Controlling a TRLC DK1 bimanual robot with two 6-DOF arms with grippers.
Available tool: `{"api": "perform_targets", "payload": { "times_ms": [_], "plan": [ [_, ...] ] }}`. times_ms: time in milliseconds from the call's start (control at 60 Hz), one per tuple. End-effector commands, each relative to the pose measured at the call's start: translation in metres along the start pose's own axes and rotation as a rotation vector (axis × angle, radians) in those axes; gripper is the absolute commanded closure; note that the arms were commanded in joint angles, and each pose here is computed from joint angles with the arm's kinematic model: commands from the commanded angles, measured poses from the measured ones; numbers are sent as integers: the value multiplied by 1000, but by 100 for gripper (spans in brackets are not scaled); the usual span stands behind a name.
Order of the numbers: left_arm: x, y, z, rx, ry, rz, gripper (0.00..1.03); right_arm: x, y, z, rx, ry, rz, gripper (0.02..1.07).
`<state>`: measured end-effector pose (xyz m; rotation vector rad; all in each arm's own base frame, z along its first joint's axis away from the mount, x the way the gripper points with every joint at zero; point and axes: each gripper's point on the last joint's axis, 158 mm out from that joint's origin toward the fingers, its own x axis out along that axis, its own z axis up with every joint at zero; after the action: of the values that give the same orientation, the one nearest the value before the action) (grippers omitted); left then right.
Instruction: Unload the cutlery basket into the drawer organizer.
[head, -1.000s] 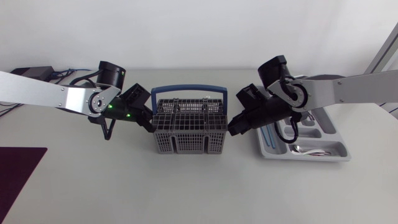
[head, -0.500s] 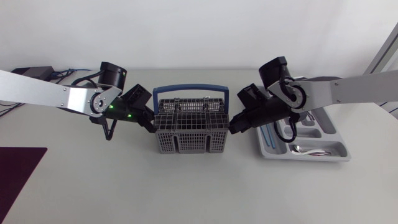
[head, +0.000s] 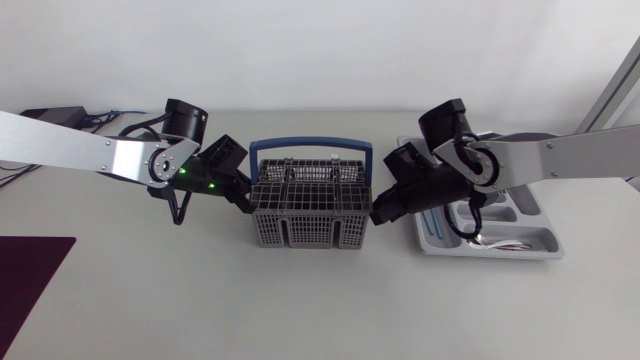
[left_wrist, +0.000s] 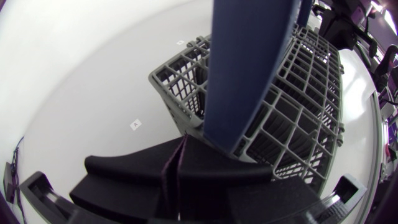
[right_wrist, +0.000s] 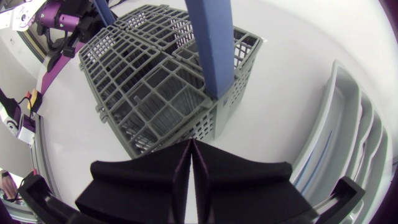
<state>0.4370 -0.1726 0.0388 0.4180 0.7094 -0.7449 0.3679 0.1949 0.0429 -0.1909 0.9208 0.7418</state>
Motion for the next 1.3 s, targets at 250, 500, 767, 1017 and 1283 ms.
{"api": "perform_targets", "payload": {
  "times_ms": [250,500,767,1017,1283],
  "plan": [
    [4,-3,5,7,-10,-18,89,-5,3,-3,-3,-6,-40,97],
    [-1,2,-5,-6,0,-6,89,-11,-41,-11,-4,-12,-231,95],
    [-37,21,-16,-50,-24,63,87,-39,-42,-7,-33,-75,-285,59],
    [-83,36,-21,-97,-76,154,9,-78,-36,-1,-70,-168,-346,15],
    [-115,33,-27,-158,-118,204,5,-115,-26,4,-105,-255,-408,7]
  ]
}}
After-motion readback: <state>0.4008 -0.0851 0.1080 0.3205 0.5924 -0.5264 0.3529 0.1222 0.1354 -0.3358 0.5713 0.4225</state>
